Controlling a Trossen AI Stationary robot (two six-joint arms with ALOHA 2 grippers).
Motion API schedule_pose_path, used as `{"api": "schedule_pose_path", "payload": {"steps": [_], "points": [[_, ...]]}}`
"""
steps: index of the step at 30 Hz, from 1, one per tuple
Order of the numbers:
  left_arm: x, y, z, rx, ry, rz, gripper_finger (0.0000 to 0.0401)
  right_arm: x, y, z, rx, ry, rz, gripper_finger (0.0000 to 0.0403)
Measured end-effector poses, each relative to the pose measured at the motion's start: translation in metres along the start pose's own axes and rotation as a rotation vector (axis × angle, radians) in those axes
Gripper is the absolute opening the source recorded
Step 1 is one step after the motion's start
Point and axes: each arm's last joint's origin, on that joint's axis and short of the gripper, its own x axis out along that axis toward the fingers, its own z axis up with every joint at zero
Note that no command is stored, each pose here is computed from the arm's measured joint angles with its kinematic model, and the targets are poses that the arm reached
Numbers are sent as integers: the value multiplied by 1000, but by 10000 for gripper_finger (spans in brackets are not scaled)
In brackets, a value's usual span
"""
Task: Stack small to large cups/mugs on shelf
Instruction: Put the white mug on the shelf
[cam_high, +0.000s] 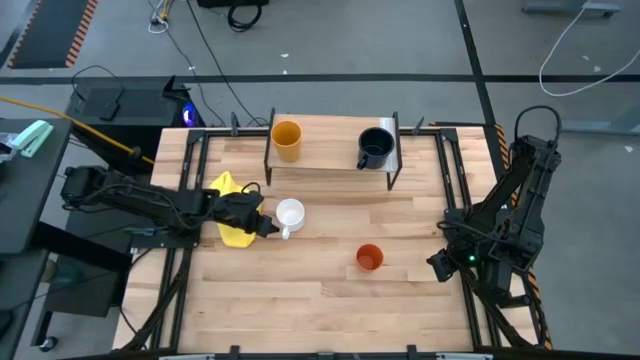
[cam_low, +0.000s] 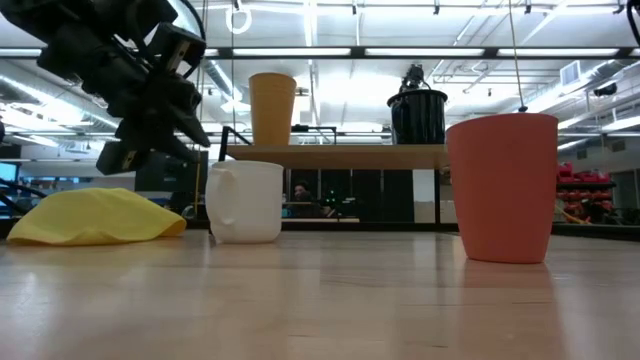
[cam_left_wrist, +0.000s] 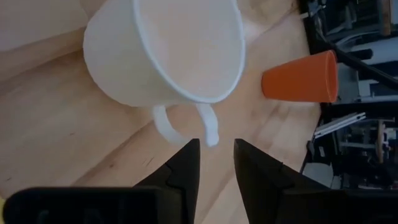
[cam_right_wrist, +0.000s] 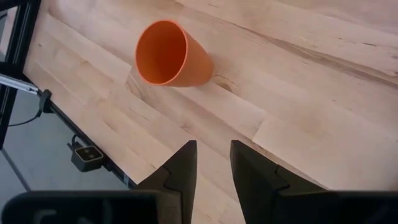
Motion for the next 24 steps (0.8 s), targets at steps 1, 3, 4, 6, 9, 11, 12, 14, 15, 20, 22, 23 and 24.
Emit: {"api": "schedule_pose_path", "payload": {"steps": [1, 3, 4, 6, 9, 11, 12, 14, 15, 20, 22, 23, 24], "points": [[1, 1, 0, -1, 6, 7, 106, 0, 0, 0, 0, 0, 0, 105], [3, 2, 0, -5, 12, 17, 107, 0, 0, 0, 0, 0, 0, 105], [5, 2, 0, -6, 11, 13, 108, 0, 0, 0, 0, 0, 0, 105], [8, 2, 0, -6, 15, 10, 109, 0, 0, 0, -1, 0, 0, 105], [11, -1, 1, -6, 19, -25, 109, 0, 0, 0, -4, 0, 0, 105], [14, 0, 0, -6, 31, -29, 110, 0, 0, 0, -5, 0, 0, 105], [16, 0, 0, -6, 33, -26, 110, 0, 0, 0, -5, 0, 0, 105], [18, 1, 0, -14, 35, -23, 110, 0, 0, 0, -12, 0, 0, 105], [20, 1, 0, -20, 37, -18, 110, 0, 0, 0, -12, 0, 0, 105], [26, 2, 0, -24, 35, -25, 110, 0, 0, 0, -15, 1, 0, 105], [28, 2, 0, -24, 35, -27, 110, 0, 0, 0, -15, 0, 0, 105], [30, 3, -1, -24, 36, -24, 110, 0, 0, 0, -15, 0, 0, 105], [31, 3, -1, -25, 36, -23, 110, 0, 0, 0, -15, 0, 0, 105]]}}
